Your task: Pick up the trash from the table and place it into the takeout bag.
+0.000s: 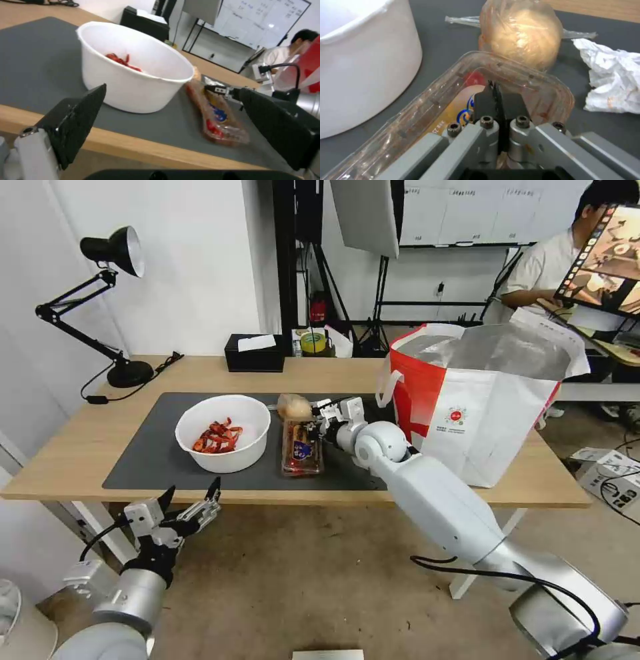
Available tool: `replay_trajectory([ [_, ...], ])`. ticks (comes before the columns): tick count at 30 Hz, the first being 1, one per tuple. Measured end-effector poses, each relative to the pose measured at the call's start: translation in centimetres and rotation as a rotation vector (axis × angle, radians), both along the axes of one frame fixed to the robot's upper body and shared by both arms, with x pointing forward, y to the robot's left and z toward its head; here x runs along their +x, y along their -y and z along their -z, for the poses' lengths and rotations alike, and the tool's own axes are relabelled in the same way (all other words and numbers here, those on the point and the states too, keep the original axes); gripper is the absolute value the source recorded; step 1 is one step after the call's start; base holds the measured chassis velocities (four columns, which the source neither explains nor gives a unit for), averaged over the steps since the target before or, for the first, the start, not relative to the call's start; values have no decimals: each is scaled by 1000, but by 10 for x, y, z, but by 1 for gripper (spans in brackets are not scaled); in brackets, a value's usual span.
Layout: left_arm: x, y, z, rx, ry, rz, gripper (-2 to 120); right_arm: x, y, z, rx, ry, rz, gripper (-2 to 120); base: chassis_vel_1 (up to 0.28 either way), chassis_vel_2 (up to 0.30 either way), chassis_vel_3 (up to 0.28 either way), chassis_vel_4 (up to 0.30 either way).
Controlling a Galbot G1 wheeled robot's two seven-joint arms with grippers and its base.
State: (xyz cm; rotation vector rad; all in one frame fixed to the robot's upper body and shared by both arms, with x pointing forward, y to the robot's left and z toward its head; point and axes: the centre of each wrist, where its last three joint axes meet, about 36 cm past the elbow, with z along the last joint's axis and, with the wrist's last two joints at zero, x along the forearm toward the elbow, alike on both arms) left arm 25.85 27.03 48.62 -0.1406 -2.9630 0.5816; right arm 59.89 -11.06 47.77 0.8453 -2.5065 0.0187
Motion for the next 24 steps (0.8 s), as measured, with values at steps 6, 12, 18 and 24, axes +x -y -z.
replay_trajectory([
  [6, 5, 5, -4, -65, -12, 54, 100, -1, 3, -1, 2, 0, 1, 0, 0, 0, 0, 0],
  [12, 10, 13, -9, -114, -62, 122, 100, 0, -4, -4, 11, 2, -7, 0, 0, 0, 0, 0],
  [18, 20, 19, -6, -184, -72, 134, 100, 1, -18, 0, 15, -8, -25, 0, 0, 0, 0, 0],
  [24, 23, 20, 0, -210, -85, 135, 100, 0, -23, 0, 14, -7, -36, 0, 0, 0, 0, 0],
])
